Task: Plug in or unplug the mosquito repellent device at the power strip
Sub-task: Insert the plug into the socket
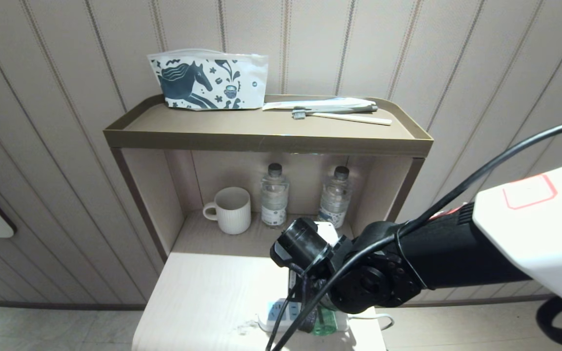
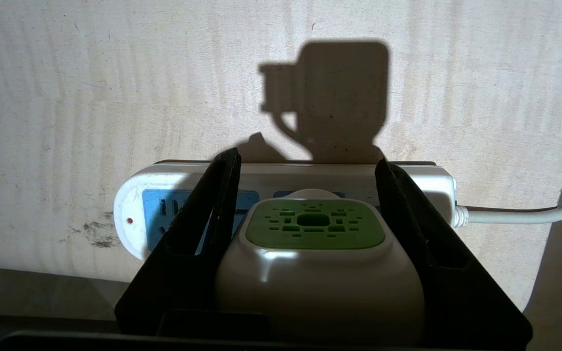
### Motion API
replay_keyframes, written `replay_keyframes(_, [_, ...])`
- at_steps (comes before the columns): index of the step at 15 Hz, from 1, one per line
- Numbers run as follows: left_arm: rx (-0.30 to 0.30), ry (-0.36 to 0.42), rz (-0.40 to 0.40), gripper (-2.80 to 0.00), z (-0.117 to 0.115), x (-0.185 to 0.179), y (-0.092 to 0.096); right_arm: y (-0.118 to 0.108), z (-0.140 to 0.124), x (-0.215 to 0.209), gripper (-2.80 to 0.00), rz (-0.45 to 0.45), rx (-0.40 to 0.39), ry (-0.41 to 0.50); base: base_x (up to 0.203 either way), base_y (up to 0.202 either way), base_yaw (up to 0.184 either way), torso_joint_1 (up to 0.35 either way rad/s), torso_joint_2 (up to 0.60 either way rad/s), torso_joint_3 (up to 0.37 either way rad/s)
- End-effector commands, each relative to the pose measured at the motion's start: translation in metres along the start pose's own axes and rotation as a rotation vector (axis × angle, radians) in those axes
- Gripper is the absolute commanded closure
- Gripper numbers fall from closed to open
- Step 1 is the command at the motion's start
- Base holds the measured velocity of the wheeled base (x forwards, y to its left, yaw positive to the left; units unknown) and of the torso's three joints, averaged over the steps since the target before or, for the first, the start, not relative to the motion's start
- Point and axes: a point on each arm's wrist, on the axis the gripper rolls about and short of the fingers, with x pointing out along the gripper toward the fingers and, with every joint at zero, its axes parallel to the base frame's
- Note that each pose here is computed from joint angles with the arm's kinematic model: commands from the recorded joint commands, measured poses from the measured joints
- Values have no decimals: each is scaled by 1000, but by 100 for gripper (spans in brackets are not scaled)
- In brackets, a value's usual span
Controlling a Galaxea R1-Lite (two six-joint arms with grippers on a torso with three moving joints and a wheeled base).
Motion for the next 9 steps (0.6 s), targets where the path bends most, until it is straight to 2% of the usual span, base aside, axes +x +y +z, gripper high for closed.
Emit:
replay_keyframes(1, [0, 3, 0, 0, 0, 0, 0, -1, -4, 1, 0, -14, -6, 1, 0, 0, 0, 0, 0, 0])
replay_keyframes(9, [0, 3, 0, 0, 0, 0, 0, -4, -11, 7, 0, -32, -18, 13, 0, 0, 0, 0, 0, 0])
